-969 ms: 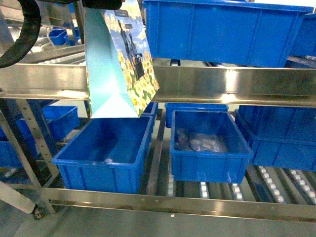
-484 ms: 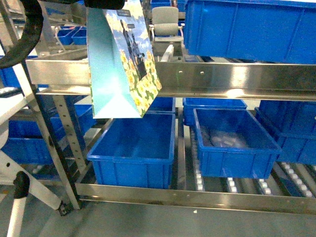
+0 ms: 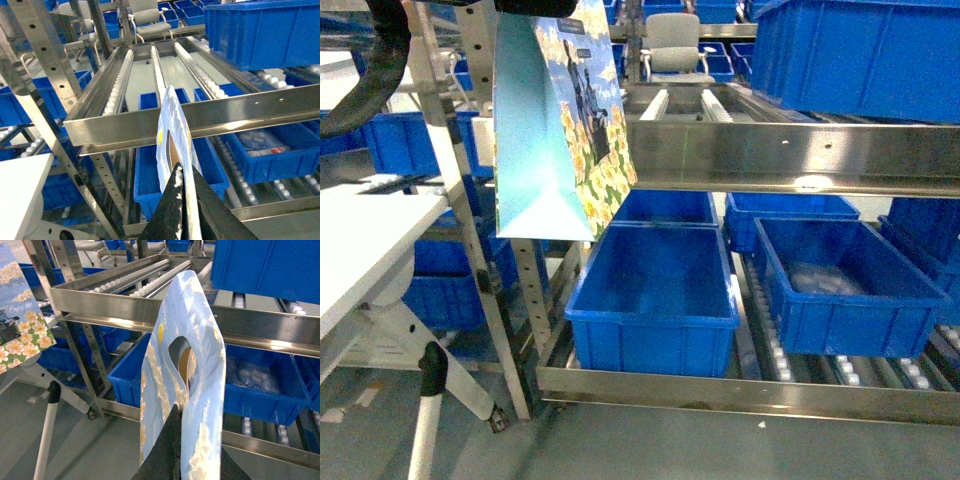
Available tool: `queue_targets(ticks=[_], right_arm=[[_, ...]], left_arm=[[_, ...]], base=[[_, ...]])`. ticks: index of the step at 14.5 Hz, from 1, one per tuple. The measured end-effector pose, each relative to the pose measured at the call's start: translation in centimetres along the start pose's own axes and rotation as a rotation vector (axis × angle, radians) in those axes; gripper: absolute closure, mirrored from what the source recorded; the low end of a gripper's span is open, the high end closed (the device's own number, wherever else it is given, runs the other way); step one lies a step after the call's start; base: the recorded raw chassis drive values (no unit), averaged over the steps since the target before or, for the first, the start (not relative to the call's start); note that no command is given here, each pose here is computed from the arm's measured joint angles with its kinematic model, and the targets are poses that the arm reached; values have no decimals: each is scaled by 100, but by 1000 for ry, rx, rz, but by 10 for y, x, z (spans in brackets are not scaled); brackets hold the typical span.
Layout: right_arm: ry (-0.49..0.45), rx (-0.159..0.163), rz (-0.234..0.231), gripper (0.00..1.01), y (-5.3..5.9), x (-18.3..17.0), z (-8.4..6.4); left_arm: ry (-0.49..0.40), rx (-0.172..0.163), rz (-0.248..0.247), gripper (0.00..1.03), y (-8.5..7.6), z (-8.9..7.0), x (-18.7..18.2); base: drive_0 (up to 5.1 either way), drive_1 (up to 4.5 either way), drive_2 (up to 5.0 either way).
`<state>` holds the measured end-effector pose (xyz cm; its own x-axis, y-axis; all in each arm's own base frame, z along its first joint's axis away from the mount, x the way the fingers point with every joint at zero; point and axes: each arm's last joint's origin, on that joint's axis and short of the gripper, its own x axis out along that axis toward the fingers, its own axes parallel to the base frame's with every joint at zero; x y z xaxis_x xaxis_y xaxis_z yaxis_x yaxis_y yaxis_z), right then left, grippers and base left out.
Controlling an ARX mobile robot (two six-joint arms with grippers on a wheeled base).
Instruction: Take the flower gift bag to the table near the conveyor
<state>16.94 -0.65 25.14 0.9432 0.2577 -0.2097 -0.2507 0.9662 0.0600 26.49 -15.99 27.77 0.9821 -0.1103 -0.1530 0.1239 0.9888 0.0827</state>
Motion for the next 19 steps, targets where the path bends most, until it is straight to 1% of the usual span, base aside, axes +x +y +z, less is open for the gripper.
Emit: queue_targets(ticks=[7, 17, 19], right_arm=[[0, 0, 0, 99, 0, 0, 0], [-5, -2, 0, 99, 0, 0, 0], [7, 3, -1, 99, 0, 0, -1]], left_arm=[[0, 0, 0, 101, 0, 0, 0], [-3, -2, 2, 101, 0, 0, 0], [4, 1, 1, 101, 0, -1, 0]], base=[[-484, 124, 354], [-499, 238, 238], [-499, 238, 238]])
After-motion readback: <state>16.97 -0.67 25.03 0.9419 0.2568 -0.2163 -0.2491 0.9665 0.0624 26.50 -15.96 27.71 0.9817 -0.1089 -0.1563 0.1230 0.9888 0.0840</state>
